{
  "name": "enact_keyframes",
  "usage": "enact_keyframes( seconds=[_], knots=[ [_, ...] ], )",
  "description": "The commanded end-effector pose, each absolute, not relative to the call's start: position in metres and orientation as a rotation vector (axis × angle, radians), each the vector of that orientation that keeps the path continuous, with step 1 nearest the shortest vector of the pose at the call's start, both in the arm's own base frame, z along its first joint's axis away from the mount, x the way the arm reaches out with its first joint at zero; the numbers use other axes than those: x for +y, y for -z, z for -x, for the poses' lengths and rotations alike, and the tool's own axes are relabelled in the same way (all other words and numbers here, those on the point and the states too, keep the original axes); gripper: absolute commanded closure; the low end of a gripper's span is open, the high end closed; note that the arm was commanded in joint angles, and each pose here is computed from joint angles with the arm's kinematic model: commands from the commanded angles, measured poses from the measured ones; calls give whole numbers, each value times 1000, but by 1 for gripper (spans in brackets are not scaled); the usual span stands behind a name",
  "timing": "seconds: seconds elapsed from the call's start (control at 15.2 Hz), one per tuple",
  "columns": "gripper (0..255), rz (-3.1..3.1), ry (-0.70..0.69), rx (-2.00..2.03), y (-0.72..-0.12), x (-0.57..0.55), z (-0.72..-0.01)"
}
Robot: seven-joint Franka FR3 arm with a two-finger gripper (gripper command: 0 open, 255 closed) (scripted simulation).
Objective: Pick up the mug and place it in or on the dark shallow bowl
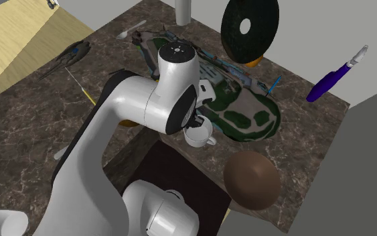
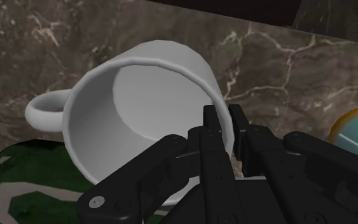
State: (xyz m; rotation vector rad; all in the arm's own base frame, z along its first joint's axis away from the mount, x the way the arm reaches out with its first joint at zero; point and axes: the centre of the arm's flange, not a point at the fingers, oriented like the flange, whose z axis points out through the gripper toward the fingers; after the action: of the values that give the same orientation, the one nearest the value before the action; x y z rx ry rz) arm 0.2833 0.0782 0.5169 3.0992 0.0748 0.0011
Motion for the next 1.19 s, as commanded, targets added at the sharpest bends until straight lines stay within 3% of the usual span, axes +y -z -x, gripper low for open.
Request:
enact_keyframes(
  seconds=[0.0,0.33,1.12],
  knots=[
    [255,-3099,-1,75,-517,78,-283],
    [255,-3099,-1,75,-517,78,-283],
    [255,-3099,-1,75,-580,78,-283]
  ],
)
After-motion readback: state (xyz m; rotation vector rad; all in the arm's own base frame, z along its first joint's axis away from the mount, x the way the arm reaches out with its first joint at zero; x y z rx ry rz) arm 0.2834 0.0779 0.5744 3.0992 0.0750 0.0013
